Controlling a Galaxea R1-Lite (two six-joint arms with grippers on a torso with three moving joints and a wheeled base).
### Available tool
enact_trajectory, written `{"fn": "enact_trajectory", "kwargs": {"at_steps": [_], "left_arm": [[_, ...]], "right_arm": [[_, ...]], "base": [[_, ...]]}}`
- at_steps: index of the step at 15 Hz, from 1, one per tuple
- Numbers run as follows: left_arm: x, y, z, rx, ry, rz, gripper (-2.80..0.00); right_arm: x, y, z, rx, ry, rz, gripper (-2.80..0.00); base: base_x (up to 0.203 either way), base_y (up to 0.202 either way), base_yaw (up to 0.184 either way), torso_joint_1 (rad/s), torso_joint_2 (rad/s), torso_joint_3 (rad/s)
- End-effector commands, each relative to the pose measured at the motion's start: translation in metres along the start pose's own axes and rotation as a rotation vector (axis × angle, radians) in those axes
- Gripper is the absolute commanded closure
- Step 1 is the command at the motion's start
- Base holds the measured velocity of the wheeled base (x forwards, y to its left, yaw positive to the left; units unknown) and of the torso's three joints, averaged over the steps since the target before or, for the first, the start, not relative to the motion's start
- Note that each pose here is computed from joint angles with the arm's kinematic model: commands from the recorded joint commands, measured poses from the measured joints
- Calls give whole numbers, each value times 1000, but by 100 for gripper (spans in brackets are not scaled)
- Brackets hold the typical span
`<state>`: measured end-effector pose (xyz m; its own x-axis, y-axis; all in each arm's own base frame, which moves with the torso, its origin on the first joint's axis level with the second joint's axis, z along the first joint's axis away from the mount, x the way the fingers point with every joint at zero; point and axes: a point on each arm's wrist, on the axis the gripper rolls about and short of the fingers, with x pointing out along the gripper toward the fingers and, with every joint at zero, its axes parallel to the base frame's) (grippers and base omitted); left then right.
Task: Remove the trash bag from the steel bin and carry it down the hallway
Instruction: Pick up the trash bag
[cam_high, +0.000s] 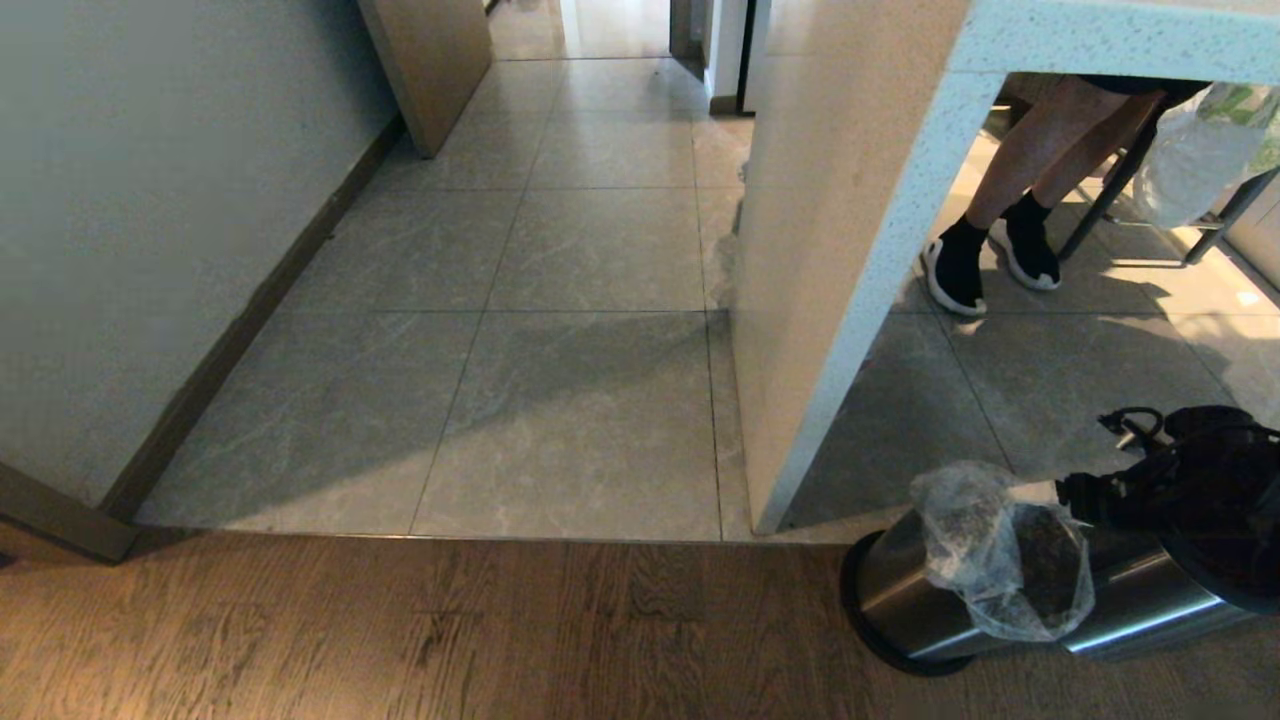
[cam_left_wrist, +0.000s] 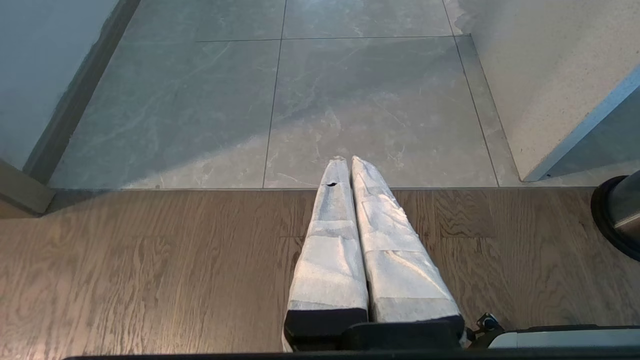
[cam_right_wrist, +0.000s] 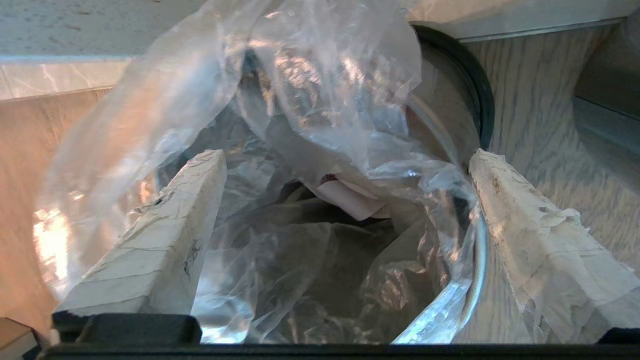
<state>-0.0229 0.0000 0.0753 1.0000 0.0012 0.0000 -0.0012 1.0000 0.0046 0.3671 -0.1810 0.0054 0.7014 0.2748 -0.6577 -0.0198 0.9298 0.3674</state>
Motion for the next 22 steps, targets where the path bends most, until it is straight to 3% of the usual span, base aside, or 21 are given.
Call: {"fn": "enact_trajectory", "kwargs": {"at_steps": [1, 15, 22], "left_arm": [[0, 0, 0, 0, 2, 0, 0], [0, 0, 0, 0, 3, 0, 0], [0, 0, 0, 0, 3, 0, 0]], "right_arm": [[-6, 4, 3, -8, -11, 3, -280], [1, 22, 4, -35, 8, 31, -280], [12, 47, 6, -22, 29, 76, -280]], "base": [[0, 0, 0, 0, 0, 0], [0, 0, 0, 0, 0, 0], [0, 0, 0, 0, 0, 0]]}}
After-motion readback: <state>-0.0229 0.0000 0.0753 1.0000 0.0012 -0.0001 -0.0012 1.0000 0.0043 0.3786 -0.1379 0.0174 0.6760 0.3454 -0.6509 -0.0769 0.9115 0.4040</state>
